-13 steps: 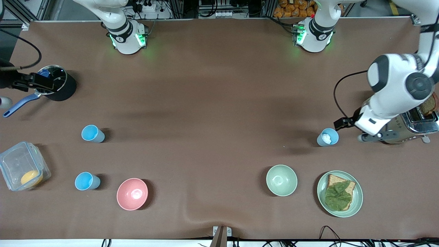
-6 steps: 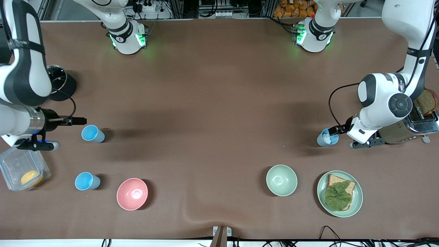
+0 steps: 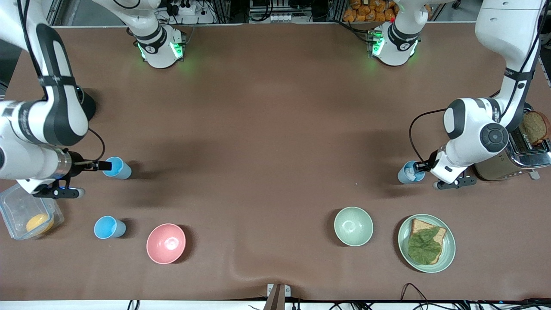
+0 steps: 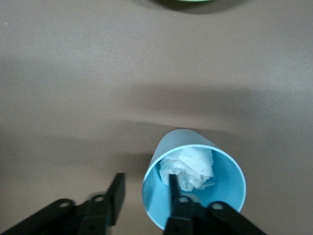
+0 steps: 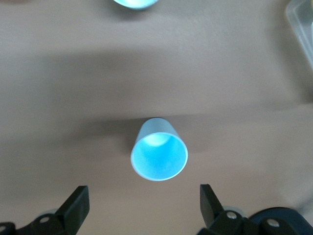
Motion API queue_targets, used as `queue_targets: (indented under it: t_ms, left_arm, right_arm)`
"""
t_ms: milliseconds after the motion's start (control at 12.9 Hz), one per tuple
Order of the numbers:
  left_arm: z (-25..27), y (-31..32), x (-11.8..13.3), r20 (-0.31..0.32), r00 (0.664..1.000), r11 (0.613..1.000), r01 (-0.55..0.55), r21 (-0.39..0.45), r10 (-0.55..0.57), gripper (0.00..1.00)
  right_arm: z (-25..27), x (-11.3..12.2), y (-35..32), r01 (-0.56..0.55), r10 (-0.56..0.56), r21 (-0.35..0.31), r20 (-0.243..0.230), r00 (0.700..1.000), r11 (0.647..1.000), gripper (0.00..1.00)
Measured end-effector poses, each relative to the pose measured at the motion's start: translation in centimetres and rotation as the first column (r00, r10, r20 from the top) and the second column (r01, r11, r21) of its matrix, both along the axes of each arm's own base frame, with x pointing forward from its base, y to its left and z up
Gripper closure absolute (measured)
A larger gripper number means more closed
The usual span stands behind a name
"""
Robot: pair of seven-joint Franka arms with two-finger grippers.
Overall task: Stack blue cups with both arms
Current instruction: 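Close both grippers on the blue cups and lift them, then set the cup mid-table with the left gripper while the right gripper carries its cup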
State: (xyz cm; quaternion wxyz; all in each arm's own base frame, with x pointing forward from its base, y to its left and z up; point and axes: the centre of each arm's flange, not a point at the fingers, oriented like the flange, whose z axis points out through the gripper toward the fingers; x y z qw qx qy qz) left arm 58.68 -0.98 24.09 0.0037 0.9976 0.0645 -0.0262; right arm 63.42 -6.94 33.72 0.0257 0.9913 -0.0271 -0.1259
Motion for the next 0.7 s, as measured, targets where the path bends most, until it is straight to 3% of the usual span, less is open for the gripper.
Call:
queue_targets:
  t_ms: [233,466,698]
  left_arm:
    - [0.2,-2.0,0.0,0.003,0.999,0.999,0.032,-0.014,-0.032,0.97]
    - [1.5,-8.8,-0.8,0.013,0.999,0.998,0.045,-0.052,-0.044,0.97]
    - [4.4,-20.0,-3.5,0.005,0.996,0.991,-0.087,-0.102,0.088,0.97]
  right_arm:
    - [-2.6,-0.1,-3.5,0.022,-0.022,0.009,0.011,1.000,1.000,0.00]
    - [-6.1,-1.5,-5.8,0.023,-0.023,0.022,0.030,0.999,1.000,0.00]
    - [-9.0,-2.9,-5.8,0.027,-0.027,0.031,0.004,1.000,0.999,0.00]
